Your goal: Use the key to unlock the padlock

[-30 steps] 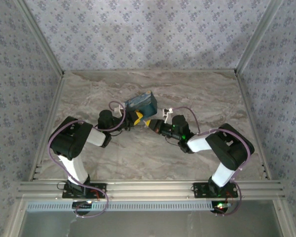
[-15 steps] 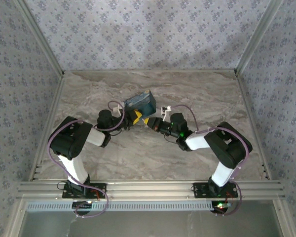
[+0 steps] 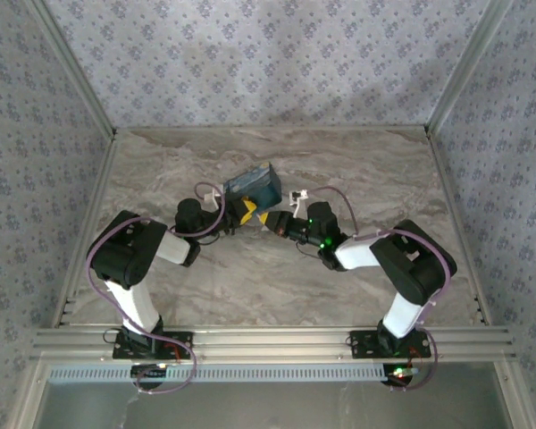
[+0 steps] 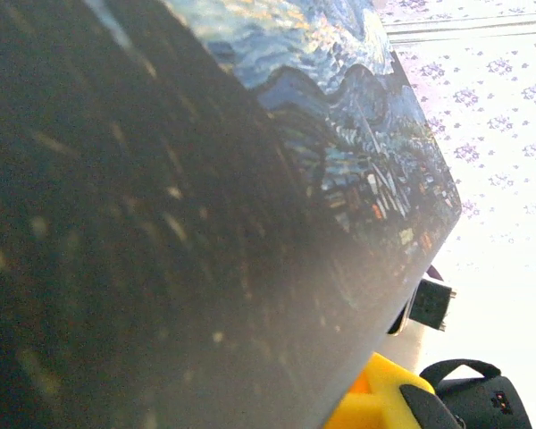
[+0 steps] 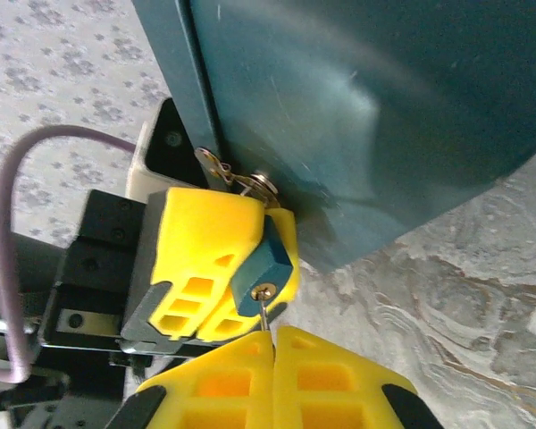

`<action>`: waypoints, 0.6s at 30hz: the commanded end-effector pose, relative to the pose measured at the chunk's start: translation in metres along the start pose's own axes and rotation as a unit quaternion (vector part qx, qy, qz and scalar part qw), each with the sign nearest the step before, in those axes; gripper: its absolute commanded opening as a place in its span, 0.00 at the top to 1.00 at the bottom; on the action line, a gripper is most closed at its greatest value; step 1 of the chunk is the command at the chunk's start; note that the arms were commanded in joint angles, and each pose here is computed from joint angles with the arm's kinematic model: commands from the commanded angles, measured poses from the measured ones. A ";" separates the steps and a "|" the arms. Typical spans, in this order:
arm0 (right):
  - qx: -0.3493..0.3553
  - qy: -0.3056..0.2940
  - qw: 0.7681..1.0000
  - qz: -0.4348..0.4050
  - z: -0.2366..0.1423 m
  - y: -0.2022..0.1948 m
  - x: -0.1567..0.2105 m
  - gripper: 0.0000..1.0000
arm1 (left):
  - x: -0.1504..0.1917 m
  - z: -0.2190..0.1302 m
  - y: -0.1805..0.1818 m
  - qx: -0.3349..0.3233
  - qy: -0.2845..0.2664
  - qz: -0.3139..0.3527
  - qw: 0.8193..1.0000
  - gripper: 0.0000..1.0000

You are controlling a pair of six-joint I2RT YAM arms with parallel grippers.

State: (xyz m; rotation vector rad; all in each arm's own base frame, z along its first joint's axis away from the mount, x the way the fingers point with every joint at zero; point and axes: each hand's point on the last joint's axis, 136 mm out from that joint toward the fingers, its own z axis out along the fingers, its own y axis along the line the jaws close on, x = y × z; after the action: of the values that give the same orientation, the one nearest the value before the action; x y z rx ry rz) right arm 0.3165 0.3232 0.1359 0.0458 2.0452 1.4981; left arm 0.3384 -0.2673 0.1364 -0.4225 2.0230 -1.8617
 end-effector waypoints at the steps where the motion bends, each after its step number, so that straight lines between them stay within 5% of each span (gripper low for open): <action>1: -0.072 -0.034 0.996 0.047 0.003 0.019 -0.026 1.00 | 0.018 0.000 -0.026 0.049 0.040 0.035 0.997 1.00; 5: -0.097 -0.024 0.993 0.067 0.011 0.022 -0.024 1.00 | 0.019 0.000 -0.028 0.053 0.042 0.033 0.997 1.00; 18: 0.018 -0.002 0.996 -0.086 0.010 0.001 -0.003 1.00 | 0.021 -0.001 -0.028 0.053 0.050 0.031 0.997 1.00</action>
State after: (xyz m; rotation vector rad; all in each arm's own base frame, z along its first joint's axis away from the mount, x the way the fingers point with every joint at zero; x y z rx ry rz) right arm 0.3184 0.3303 0.1328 -0.0313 2.0257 1.4750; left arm 0.3416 -0.2618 0.1363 -0.4567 2.0037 -1.8583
